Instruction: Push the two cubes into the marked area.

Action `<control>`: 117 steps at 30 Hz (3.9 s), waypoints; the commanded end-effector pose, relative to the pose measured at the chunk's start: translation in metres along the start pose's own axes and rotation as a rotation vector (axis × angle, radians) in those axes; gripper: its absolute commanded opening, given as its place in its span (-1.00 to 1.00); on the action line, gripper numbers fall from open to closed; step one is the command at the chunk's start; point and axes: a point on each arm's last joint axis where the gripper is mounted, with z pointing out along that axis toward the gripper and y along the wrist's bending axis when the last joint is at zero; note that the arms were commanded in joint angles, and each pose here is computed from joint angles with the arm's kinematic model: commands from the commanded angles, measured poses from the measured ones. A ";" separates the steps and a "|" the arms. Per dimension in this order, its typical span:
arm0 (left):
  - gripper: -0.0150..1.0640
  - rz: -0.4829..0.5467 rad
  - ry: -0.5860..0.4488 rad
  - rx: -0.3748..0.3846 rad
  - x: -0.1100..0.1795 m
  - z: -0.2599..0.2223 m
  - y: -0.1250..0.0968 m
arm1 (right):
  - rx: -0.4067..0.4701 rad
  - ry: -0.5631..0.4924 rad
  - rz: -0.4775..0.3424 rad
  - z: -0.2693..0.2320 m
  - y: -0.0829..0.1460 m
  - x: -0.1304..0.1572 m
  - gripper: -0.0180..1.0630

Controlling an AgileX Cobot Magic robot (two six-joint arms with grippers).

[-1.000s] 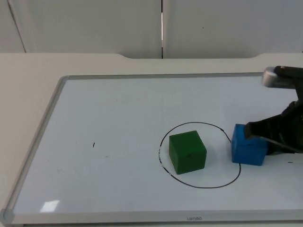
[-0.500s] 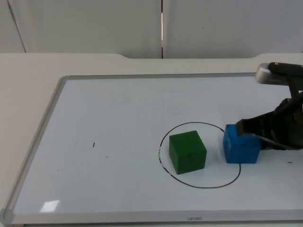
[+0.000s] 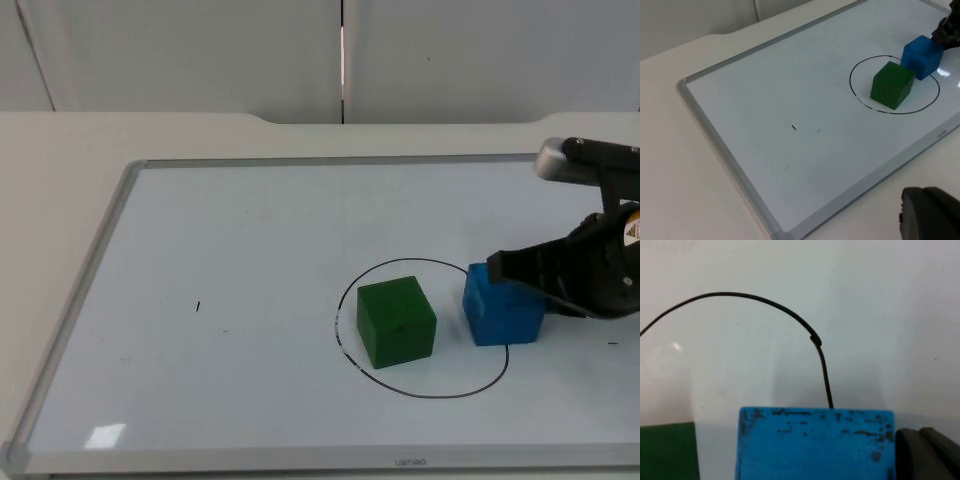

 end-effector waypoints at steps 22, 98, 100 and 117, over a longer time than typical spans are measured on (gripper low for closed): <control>-0.98 -0.006 0.005 -0.003 0.002 0.001 0.000 | -0.087 -0.059 -0.061 -0.002 0.035 0.005 -0.96; -0.98 -0.006 0.005 -0.003 0.002 0.001 0.000 | -0.047 -0.655 -0.219 -0.380 -0.064 0.148 -0.96; -0.98 -0.006 0.005 -0.003 0.002 0.001 0.000 | -0.031 -0.614 -0.242 -0.376 -0.065 0.151 -0.96; -0.98 -0.006 0.005 -0.003 0.002 0.001 0.000 | -0.014 -0.492 -0.346 -0.345 -0.065 0.157 -0.96</control>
